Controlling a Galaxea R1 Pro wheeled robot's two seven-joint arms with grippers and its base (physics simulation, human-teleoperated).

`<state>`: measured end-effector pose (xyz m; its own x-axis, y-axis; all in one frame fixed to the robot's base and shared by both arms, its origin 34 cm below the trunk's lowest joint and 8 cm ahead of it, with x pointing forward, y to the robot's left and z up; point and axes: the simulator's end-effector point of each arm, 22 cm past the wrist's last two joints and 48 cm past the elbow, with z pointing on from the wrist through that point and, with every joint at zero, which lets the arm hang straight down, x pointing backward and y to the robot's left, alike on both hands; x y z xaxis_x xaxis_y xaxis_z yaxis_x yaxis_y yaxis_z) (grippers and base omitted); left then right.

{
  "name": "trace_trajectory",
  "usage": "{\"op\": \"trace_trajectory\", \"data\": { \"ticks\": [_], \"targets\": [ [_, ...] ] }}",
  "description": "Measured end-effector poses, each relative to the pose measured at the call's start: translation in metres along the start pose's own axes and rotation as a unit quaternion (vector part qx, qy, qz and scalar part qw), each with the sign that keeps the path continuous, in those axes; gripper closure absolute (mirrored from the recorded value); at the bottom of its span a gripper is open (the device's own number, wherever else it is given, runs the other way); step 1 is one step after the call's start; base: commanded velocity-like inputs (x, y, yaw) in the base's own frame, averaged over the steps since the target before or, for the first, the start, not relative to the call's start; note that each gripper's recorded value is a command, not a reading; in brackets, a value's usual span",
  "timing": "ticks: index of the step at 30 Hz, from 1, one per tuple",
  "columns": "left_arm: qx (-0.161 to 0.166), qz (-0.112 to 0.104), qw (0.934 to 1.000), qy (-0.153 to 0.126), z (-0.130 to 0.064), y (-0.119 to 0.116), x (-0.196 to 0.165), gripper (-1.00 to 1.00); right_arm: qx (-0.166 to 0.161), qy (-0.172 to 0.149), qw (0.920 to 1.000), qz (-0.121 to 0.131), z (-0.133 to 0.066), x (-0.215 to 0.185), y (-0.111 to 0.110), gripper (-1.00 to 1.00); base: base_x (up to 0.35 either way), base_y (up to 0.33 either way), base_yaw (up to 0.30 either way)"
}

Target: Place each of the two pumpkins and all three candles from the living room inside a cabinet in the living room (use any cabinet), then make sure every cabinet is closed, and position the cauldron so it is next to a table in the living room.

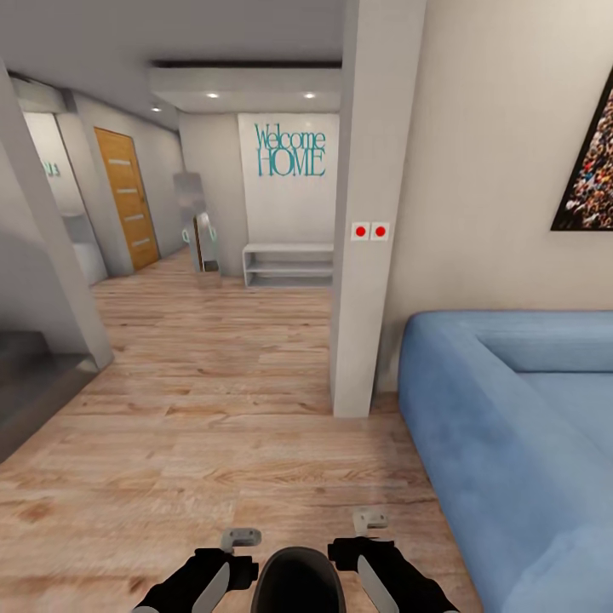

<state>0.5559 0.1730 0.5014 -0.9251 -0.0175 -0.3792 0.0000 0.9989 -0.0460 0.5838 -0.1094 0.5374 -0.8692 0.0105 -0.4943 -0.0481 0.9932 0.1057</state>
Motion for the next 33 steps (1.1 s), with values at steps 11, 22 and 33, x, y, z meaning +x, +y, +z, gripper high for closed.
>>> {"op": "trace_trajectory", "data": {
  "ticks": [11, 22, 33],
  "targets": [
    [-0.001, 0.001, 1.0, -0.001, 0.018, 0.001, 0.01, -1.0, 0.0, -0.001, 1.0, 0.0, 0.017, 0.012, -0.002, -1.0, 0.0, 0.0, 0.0],
    [0.0, 0.001, 1.0, -0.001, 0.037, 0.002, 0.02, -1.0, 0.0, -0.001, 1.0, 0.0, 0.034, 0.025, -0.004, -1.0, 0.0, 0.0, 0.0],
    [-0.001, 0.001, 1.0, -0.001, 0.056, 0.003, 0.031, -1.0, 0.0, 0.0, 1.0, 0.0, 0.051, 0.039, -0.007, -1.0, 0.0, 0.0, 0.0]
  ]
}}
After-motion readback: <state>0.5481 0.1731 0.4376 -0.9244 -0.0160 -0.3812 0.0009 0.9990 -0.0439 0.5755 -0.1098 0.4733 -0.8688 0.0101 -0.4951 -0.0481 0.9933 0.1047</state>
